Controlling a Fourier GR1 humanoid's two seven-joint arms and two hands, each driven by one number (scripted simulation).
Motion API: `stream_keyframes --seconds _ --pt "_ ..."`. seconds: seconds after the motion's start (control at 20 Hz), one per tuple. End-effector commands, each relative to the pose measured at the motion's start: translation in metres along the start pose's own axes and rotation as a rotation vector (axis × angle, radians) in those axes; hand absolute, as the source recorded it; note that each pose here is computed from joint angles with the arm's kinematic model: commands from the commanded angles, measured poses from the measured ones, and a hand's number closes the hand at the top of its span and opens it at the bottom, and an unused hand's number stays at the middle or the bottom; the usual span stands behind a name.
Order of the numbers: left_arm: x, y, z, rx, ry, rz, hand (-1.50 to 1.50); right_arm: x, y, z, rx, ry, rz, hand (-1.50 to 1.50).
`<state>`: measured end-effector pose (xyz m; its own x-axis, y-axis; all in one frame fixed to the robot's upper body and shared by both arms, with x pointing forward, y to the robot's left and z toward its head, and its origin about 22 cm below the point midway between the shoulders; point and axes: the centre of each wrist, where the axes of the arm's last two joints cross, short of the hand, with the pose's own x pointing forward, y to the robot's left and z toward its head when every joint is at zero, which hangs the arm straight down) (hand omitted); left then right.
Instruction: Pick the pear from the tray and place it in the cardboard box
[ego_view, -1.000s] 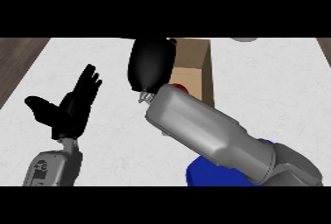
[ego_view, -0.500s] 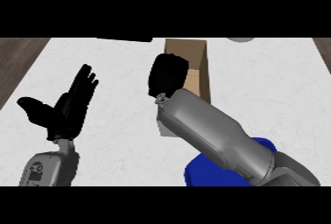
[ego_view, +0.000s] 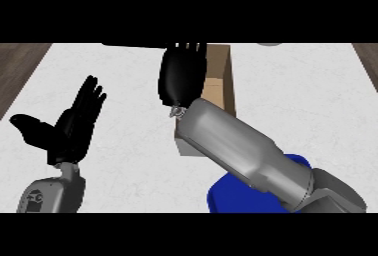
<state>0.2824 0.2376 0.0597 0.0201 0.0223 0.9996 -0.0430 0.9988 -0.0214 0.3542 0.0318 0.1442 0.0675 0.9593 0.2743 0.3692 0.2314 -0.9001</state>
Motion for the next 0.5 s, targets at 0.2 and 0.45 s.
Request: stream_keyframes --seconds 0.2,0.45 --pt "-0.003 0.012 0.0 0.038 0.007 0.0 0.0 0.004 -0.038 -0.008 -0.152 0.227 -0.583 -1.5" --pt "0.001 0.018 0.007 0.023 0.0 0.002 0.0 -0.019 -0.03 -0.003 -0.22 0.278 -0.796 -1.5"
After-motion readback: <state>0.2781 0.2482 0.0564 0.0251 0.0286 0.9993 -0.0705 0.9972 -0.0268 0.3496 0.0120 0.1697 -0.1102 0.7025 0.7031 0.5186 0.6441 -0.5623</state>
